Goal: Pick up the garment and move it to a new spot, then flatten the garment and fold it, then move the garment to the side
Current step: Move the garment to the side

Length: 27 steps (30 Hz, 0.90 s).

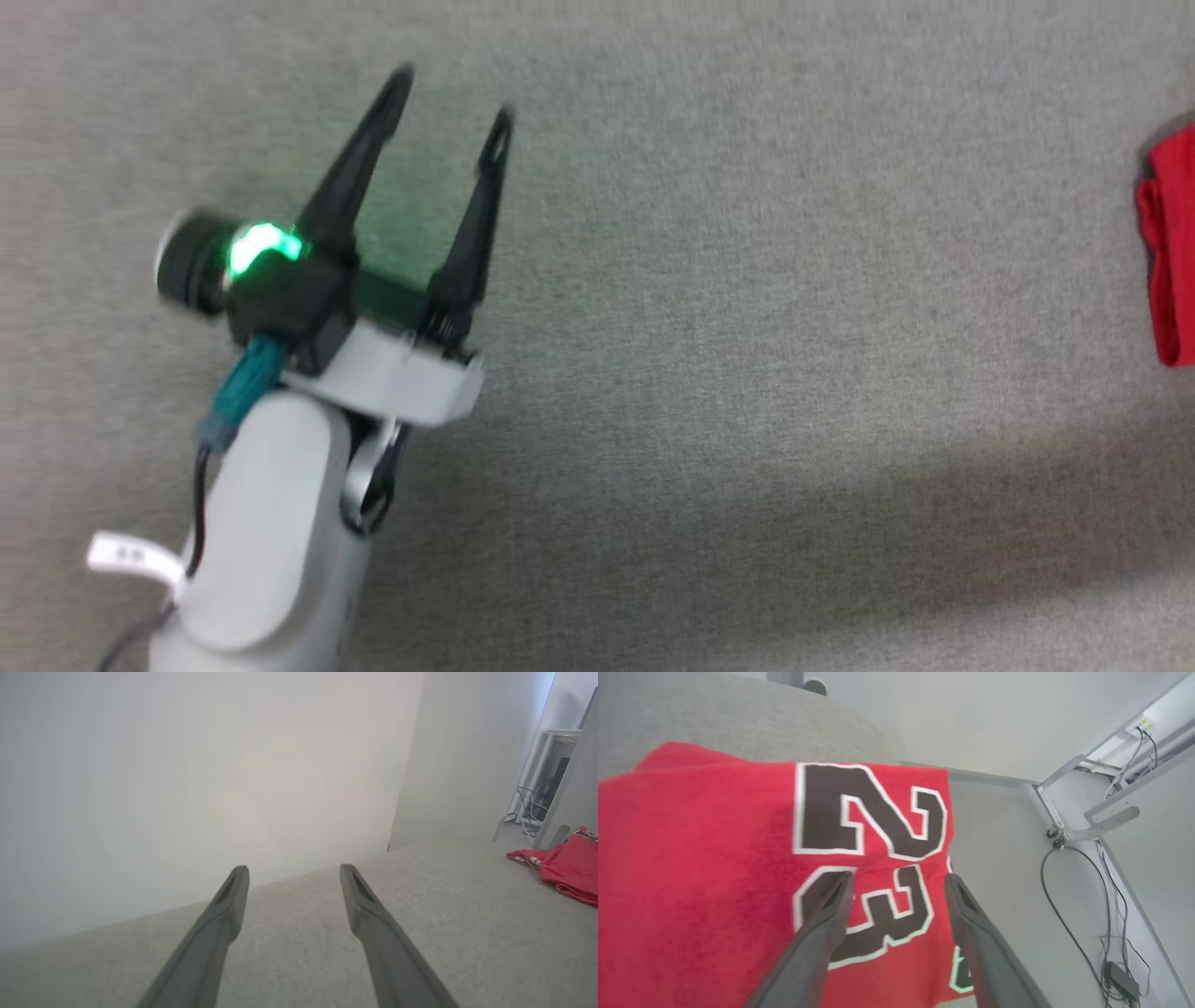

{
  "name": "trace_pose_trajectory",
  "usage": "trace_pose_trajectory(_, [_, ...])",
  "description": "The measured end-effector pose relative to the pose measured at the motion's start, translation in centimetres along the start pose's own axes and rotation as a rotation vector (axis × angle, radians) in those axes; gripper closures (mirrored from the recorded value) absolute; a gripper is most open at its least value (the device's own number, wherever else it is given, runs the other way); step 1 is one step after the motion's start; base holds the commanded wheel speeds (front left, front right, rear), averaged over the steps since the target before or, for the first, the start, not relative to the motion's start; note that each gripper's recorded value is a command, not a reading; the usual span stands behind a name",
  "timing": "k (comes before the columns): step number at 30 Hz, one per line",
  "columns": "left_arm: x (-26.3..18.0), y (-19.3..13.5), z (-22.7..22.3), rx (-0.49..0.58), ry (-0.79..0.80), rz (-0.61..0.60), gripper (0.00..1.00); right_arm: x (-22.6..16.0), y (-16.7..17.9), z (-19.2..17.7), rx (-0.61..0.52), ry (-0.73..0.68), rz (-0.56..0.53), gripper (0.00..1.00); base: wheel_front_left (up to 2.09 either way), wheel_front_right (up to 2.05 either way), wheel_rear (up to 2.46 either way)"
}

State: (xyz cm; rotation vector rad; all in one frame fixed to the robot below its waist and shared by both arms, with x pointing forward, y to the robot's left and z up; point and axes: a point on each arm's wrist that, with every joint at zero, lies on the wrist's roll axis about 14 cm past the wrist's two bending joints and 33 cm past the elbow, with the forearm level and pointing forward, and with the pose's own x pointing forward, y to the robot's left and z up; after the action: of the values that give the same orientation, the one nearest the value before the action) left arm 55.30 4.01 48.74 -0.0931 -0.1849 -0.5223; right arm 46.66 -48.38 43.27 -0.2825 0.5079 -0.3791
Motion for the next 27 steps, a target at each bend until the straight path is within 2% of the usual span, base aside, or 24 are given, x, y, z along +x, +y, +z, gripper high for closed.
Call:
trace_pose_trajectory(6, [-5.1, 1.9, 0.5, -0.026, 0.054, 0.143, 0.0, -1.4, 5.9, 0.7, 0.057, -0.068, 0.16, 0.0, 0.0, 0.0, 0.0])
trace_pose_trajectory(10, [-8.6, 2.6, 0.8, -0.031, 0.09, 0.223, 0.0, -2.5, 10.2, 3.7, 0.094, -0.173, 0.277, 0.0, 0.0, 0.0, 0.0])
trace_pose_trajectory(18, [-15.0, 4.3, 2.4, -0.016, 0.125, 0.373, 0.0, -6.9, 18.3, 5.5, 0.112, -0.287, 0.475, 0.0, 0.0, 0.0, 0.0])
trace_pose_trajectory(23, [-18.6, 4.9, 4.3, 0.0, 0.109, 0.448, 0.0, -9.9, 21.3, 6.7, 0.166, -0.347, 0.544, 0.0, 0.0, 0.0, 0.0])
trace_pose_trajectory(27, [-21.0, 5.2, 6.0, 0.018, 0.084, 0.494, 0.0, -11.9, 22.1, 8.8, 0.254, -0.418, 0.56, 0.0, 0.0, 0.0, 0.0])
